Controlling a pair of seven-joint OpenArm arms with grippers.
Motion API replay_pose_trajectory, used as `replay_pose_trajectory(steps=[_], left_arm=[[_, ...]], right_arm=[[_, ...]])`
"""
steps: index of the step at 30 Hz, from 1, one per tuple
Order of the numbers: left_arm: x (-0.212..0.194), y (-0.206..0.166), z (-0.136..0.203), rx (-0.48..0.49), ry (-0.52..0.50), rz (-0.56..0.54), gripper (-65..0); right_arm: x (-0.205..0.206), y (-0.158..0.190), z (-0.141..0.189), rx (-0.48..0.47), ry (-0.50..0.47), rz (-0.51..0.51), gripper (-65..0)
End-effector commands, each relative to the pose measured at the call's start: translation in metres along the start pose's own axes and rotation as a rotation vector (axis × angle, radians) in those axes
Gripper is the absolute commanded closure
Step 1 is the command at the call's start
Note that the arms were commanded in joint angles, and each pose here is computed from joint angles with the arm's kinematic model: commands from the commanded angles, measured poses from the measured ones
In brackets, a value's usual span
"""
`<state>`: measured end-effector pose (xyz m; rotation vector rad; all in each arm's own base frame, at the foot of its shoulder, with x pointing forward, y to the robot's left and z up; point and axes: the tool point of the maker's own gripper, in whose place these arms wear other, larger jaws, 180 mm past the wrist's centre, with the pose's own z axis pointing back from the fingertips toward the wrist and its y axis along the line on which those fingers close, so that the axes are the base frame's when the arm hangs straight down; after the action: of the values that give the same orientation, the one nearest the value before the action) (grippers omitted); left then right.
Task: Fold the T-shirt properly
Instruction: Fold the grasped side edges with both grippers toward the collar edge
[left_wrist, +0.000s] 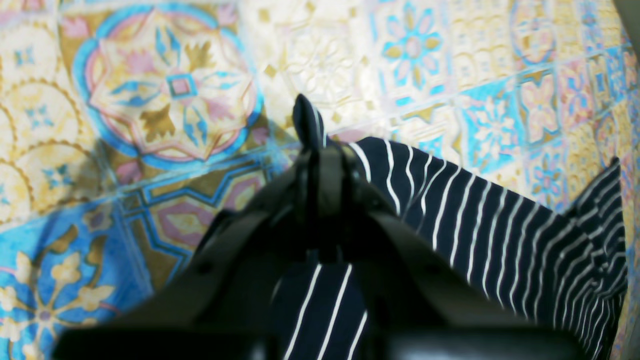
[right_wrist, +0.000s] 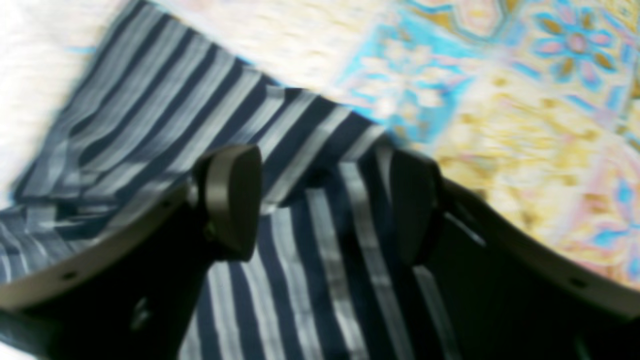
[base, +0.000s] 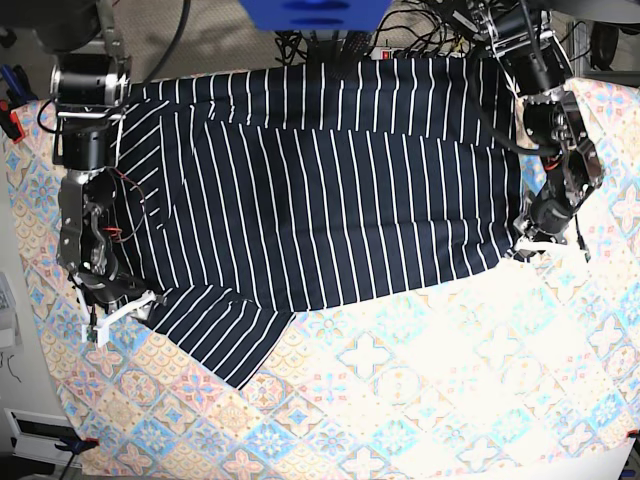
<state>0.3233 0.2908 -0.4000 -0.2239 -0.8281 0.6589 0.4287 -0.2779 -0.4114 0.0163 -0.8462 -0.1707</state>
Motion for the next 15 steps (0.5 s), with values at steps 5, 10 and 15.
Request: replay_pose_trajectory(steps=[5,10,15], left_arm=[[0.011,-0.002,0.015,-0.013,-0.045,-0.036,0.0],[0.006,0.0,0.024,-0.01,-0.046,-0.054,0.0],[0.001,0.009,0.027,0.008,-0.039,-0.045,0.0]], right_arm=[[0.016,-0.036,-0.012,-0.069,-0.055,0.029,-38.7],[-0.004,-0.04,-0.022,-0.085,-0.027,0.123,-38.7],[-0.014,-0.04,-0.027,-0.087,-0.024,0.193,-38.7]])
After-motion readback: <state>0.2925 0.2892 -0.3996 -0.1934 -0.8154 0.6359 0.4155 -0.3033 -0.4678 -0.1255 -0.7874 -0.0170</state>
